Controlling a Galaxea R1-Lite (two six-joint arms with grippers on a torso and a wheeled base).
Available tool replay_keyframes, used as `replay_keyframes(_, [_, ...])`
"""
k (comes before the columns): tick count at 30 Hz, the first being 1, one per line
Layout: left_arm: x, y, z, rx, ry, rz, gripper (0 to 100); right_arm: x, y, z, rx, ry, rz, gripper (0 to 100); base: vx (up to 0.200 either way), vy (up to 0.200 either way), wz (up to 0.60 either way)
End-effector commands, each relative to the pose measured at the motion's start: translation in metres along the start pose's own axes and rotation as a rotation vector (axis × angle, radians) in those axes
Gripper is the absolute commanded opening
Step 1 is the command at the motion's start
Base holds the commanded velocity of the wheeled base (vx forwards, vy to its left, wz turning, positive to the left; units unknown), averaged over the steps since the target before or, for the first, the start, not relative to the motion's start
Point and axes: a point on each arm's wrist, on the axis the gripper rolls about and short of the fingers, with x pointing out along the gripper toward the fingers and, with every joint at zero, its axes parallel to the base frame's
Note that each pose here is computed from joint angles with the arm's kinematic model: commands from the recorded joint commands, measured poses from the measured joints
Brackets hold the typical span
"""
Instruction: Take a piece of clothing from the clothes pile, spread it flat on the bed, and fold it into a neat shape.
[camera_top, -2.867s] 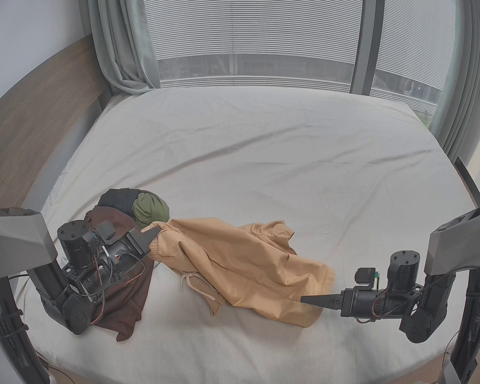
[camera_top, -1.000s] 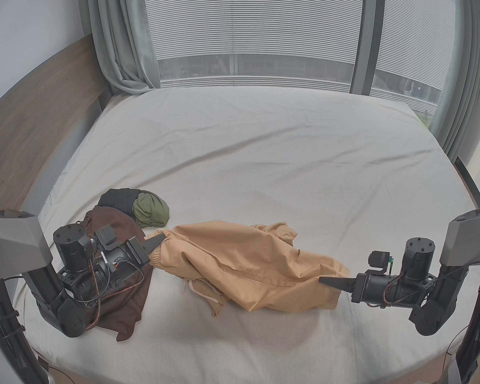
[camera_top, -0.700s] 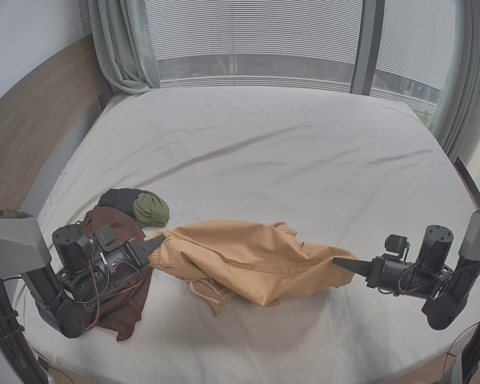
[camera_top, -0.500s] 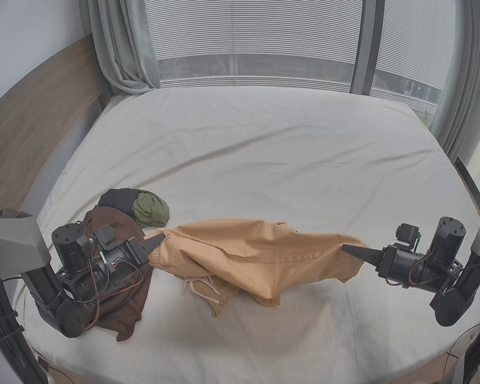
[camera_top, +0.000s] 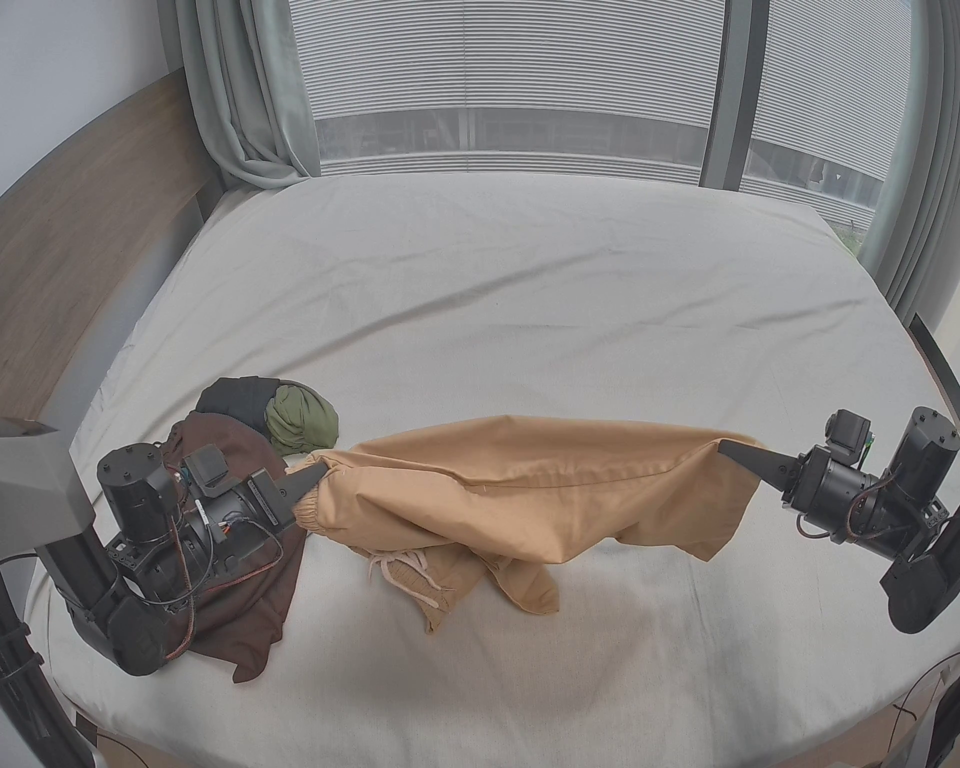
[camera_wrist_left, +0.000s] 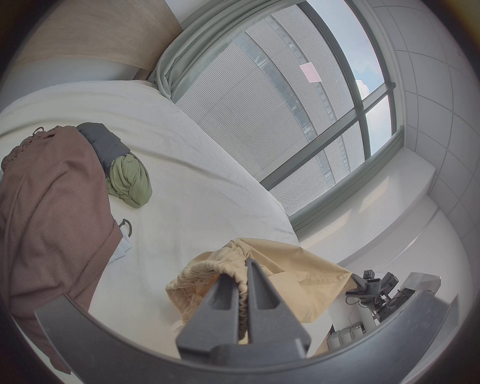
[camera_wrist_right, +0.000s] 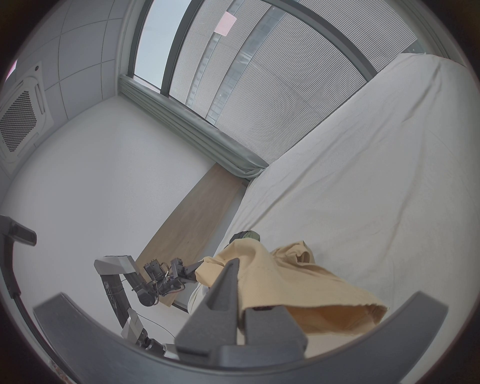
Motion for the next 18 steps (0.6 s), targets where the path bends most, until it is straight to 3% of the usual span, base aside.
replay_keyframes(1, [-0.003, -0.004, 0.003, 0.006, -0.002, -0.021, 0, -0.004, 0.001, 0.01, -0.015, -0.035, 0.005, 0, 0.0, 0.0, 0.0])
replay_keyframes(18, [-0.032, -0.016, 0.018, 0.031, 0.043, -0.159, 0, -0.018, -0.011, 0.032, 0.007, -0.1, -0.024, 0, 0.0, 0.0, 0.0])
